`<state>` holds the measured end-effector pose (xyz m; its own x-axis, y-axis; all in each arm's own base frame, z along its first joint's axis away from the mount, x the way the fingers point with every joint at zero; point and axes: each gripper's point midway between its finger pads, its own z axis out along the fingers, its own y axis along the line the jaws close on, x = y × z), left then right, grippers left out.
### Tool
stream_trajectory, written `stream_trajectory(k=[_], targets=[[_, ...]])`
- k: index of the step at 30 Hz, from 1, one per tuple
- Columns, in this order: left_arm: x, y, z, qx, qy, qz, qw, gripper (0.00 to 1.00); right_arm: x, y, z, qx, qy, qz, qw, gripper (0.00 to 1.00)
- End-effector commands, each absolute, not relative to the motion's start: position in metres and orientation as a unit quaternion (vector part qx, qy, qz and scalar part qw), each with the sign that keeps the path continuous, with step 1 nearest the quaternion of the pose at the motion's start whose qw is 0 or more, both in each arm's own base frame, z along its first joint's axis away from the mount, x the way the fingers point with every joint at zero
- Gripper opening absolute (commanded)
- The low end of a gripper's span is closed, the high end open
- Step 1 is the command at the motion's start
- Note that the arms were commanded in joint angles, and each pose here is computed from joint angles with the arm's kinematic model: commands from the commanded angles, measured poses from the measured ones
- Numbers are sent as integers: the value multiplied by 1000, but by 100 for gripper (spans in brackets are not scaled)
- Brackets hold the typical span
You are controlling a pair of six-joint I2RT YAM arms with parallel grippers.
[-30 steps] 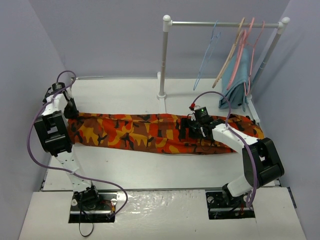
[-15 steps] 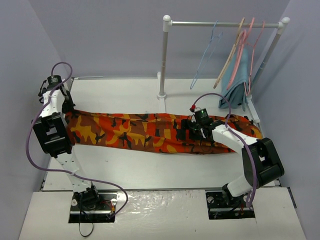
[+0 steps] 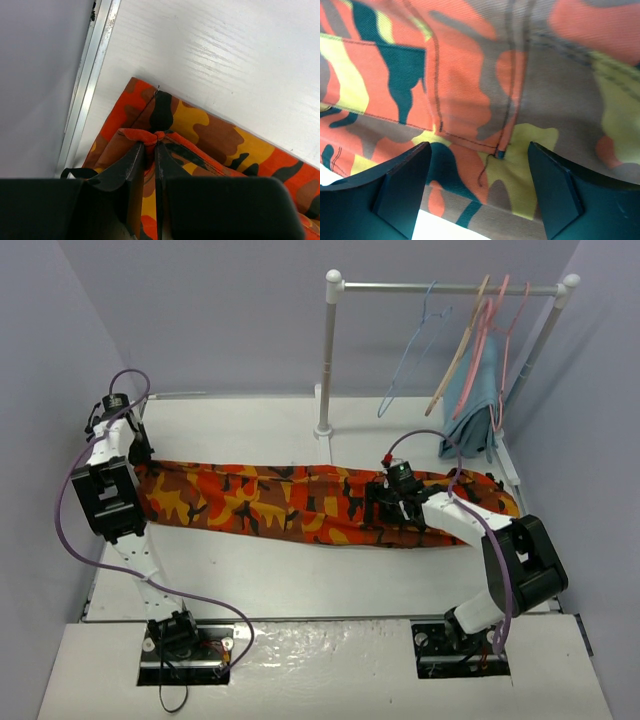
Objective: Place the trousers on the hanger
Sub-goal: Fold the trousers
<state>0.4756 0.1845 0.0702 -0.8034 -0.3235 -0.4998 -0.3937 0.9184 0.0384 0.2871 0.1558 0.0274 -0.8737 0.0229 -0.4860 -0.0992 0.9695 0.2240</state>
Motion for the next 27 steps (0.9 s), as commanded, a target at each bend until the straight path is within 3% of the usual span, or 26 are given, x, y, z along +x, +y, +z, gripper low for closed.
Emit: stream_trajectory(k=[1,8,14,20,27], targets=[[497,201,117,-189,926,102,311,0,314,199,86,-118,924,145,334,73],[491,203,116,-200,925,111,303,0,339,274,115,-277,874,158,366,72],[487,203,113,-215,924,111,297,0,377,330,126,-373,828,178,379,64],[481,209,114,-223,922,126,290,0,403,350,93,-402,826,160,361,58],[479,211,120,-228,919,124,296,0,415,355,68,-414,828,142,349,59]])
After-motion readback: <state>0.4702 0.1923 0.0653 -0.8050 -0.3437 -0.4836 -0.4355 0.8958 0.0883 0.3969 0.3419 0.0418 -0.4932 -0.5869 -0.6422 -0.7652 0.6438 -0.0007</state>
